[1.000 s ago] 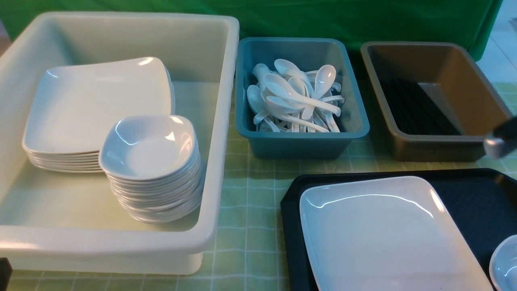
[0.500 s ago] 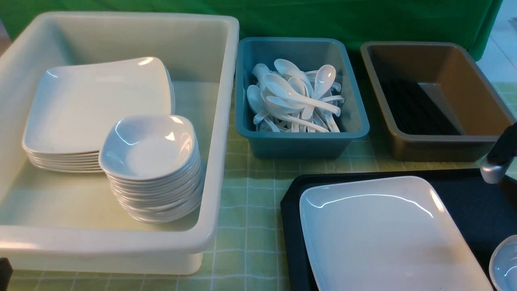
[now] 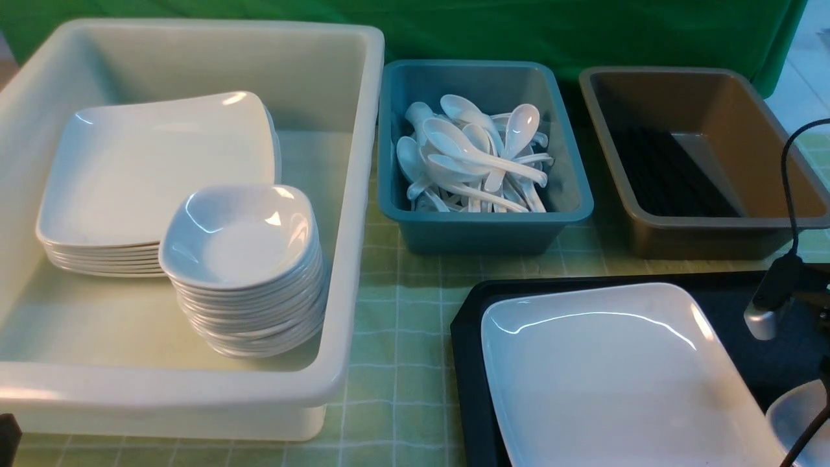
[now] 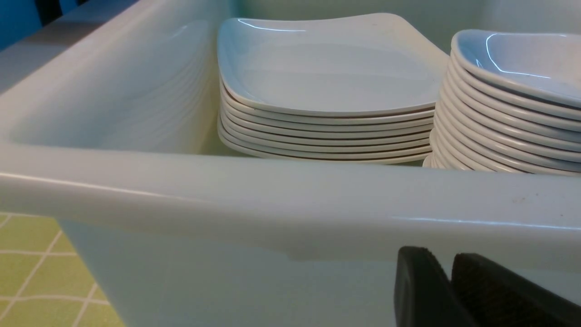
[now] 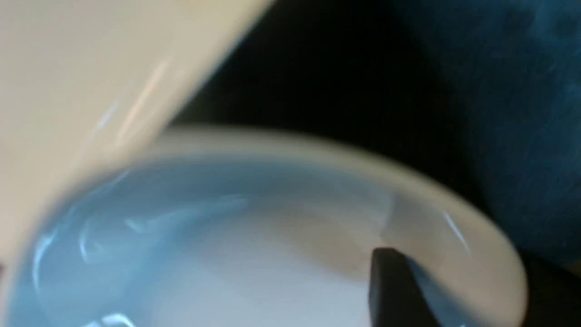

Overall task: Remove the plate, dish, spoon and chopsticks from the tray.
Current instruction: Use the right arm to grab a small plate from the dinner plate, then use the right arm to put the small plate into the large storage box on the left

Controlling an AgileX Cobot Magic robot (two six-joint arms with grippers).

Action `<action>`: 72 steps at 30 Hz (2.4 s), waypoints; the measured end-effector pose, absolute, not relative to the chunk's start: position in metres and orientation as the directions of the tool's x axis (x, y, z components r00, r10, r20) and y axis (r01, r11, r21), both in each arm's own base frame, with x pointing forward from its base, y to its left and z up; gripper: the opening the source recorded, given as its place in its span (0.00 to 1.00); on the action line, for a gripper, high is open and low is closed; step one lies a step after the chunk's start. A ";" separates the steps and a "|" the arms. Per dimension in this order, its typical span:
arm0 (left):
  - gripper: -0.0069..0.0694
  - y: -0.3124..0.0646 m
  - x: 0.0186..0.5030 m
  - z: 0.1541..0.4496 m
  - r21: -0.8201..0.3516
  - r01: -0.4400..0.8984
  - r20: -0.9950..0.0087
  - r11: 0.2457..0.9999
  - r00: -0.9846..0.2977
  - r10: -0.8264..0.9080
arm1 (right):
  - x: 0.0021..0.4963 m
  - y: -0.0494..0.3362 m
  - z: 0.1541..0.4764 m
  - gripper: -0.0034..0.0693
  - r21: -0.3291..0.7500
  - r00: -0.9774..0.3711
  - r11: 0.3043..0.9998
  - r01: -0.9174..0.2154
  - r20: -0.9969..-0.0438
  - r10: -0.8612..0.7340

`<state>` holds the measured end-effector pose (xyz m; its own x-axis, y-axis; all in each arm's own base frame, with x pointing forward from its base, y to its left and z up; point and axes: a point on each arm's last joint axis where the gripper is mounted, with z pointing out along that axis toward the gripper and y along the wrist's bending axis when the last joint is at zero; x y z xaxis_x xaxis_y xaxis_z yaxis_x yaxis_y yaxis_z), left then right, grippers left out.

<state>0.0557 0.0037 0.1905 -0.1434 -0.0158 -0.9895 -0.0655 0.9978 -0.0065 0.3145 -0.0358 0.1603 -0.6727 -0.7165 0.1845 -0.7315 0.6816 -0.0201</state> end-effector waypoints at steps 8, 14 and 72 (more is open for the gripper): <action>0.23 0.004 0.056 0.190 -0.006 -0.065 -0.990 0.998 -0.143 -0.016 | 0.311 -0.037 0.172 0.24 0.042 -0.691 0.723 -0.690 0.260 -0.674; 0.24 0.004 0.056 0.190 -0.005 -0.065 -0.990 0.998 -0.143 -0.014 | 0.315 -0.039 0.199 0.17 -0.029 -0.770 0.788 -0.615 0.239 -0.592; 0.31 0.004 0.056 0.190 -0.005 -0.065 -0.990 0.998 -0.143 -0.014 | 0.361 0.351 0.310 0.09 0.297 -0.570 0.515 -0.804 -0.629 -0.528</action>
<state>0.0557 0.0037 0.1905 -0.1435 -0.0144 -0.9896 -0.0653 0.9979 -0.0051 0.3613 0.3514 0.3100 -0.5702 -0.5280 -0.6294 -0.8043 0.5145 0.2972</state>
